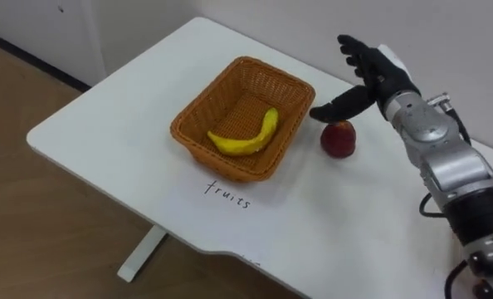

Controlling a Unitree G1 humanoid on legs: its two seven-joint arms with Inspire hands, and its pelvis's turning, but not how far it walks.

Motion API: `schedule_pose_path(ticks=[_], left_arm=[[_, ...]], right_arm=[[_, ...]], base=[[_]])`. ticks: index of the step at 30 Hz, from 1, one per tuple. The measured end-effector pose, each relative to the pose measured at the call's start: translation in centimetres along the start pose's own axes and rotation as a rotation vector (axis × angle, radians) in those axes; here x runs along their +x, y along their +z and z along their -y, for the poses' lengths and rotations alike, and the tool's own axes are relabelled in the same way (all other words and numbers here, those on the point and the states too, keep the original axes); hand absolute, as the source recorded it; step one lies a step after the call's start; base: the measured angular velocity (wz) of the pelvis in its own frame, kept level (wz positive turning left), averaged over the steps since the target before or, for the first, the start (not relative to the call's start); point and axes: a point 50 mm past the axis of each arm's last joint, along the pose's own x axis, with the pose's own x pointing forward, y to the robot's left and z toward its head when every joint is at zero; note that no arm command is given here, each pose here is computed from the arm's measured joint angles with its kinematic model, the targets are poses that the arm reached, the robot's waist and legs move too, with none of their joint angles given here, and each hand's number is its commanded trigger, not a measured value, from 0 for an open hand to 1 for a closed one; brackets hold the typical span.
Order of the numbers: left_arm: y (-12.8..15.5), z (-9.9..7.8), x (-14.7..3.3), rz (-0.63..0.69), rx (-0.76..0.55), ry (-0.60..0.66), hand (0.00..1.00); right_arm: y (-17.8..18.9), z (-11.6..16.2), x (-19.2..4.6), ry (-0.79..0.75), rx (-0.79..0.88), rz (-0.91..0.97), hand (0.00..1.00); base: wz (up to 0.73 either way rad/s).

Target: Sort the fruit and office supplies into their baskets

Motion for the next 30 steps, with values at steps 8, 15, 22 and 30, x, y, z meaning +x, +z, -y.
schedule_pose_path(ticks=[8,15,22,30], left_arm=[[-0.4,0.9,-0.1,-0.007,-0.002,-0.016,0.00],[-0.6,1.5,-0.1,-0.011,0.011,-0.029,0.00],[-0.9,1.4,-0.2,-0.019,0.013,-0.016,0.00],[-1.2,1.3,-0.2,-0.028,0.013,-0.008,0.00]], right_arm=[[-0.8,-0.6,-0.1,-0.072,0.074,0.001,0.00],[-1.3,-0.7,-0.1,-0.170,0.174,-0.019,0.00],[-2.0,-0.7,-0.1,-0.199,0.213,-0.046,0.00],[-2.7,-0.7,-0.1,-0.202,0.247,-0.073,0.00]], base=[[0.08],[0.01],[0.00],[0.00]])
